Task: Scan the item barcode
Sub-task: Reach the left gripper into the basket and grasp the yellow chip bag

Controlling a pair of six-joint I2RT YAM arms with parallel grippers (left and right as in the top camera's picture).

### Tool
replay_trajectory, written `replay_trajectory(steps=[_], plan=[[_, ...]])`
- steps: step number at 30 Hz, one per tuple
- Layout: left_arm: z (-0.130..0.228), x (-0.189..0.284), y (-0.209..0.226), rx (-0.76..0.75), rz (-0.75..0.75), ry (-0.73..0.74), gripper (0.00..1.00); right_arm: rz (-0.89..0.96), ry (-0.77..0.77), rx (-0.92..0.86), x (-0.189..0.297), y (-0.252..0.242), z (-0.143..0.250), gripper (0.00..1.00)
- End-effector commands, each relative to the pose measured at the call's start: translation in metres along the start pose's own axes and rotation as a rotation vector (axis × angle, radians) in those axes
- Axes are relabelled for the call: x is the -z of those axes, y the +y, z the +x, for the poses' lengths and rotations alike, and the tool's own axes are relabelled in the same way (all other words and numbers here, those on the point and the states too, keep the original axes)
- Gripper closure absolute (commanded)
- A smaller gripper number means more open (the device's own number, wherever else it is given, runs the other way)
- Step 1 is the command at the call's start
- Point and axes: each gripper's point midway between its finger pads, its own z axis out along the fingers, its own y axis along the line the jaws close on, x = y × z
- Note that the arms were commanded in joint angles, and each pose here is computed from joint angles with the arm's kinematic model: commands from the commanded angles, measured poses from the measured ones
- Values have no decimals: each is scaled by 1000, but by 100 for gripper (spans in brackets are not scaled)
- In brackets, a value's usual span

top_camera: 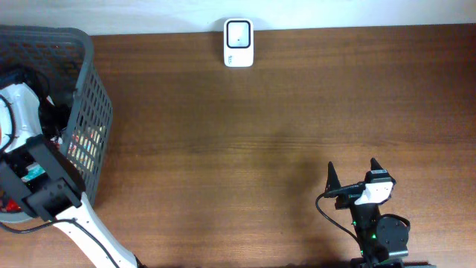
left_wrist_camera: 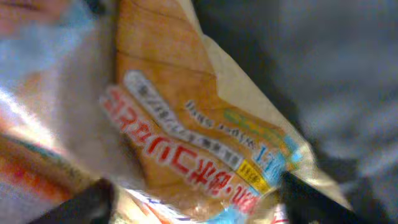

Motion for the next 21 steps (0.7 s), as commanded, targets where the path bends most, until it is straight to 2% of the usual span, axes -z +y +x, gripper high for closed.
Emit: replay_trajectory(steps=[1,4,5,6,9,12,14,17,21], plan=[[12,-25,7,5,-43,70,52,0,6,-7,0,0,3,1],[13,-25,7,5,-44,74,69,0,6,-7,0,0,3,2],[13,-25,7,5,-44,74,78,0,6,-6,0,0,3,2],[14,-25,8,5,-45,77,100,-1,6,-7,0,0,3,2],[12,-20,7,7,-35,71,100,0,6,-6,0,0,3,2],[-4,16,-9,11,57,17,100,-1,6,-7,0,0,3,1],[-26,75,-24,8,162,-103,100,-1,6,-6,0,0,3,2],[-49,181,-33,-11,262,-368,100,0,6,-7,0,0,3,2],[-32,302,-26,-32,324,-697,100,0,6,-7,0,0,3,2]])
